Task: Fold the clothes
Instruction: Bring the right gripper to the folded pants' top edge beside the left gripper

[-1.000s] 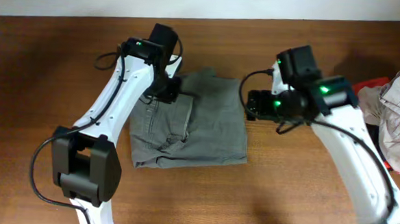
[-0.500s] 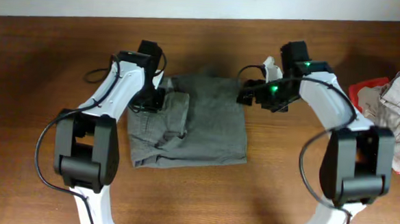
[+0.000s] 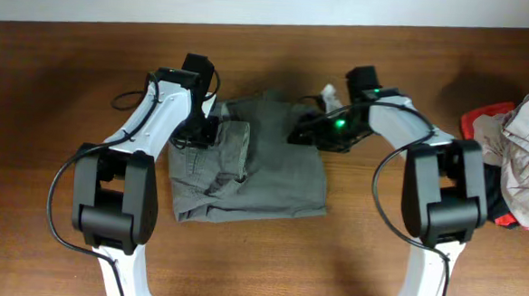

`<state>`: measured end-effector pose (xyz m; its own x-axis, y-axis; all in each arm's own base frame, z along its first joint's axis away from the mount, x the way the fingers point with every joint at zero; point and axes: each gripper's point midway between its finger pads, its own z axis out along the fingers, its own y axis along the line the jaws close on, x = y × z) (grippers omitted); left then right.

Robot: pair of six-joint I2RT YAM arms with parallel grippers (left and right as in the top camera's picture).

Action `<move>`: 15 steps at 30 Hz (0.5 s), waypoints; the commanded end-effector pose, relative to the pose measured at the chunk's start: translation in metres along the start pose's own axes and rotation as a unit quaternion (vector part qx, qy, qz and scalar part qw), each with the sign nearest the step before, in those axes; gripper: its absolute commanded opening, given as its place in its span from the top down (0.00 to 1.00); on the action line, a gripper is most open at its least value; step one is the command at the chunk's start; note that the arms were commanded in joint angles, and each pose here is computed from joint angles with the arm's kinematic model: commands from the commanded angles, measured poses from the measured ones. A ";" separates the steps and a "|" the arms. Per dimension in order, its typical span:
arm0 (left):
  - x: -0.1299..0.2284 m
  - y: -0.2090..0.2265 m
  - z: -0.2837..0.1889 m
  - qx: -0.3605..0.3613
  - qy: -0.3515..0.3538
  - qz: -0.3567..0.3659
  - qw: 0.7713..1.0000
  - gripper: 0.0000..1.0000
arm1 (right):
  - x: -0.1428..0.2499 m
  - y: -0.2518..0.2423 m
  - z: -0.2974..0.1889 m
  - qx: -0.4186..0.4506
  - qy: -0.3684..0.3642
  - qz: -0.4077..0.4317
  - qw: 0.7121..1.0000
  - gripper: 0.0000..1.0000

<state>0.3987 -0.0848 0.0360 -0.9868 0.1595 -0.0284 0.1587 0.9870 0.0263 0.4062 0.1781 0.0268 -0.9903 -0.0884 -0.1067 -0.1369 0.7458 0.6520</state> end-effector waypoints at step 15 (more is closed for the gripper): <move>0.002 0.004 0.005 -0.008 0.010 -0.004 1.000 0.73 | 0.013 0.014 -0.035 0.124 0.004 -0.030 0.992 0.93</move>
<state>0.3983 -0.0841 0.0352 -0.9868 0.1599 -0.0267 0.1591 0.9868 0.0299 0.3741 0.1934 0.0190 -0.9860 -0.1655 -0.0190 -0.1439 0.7889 0.5975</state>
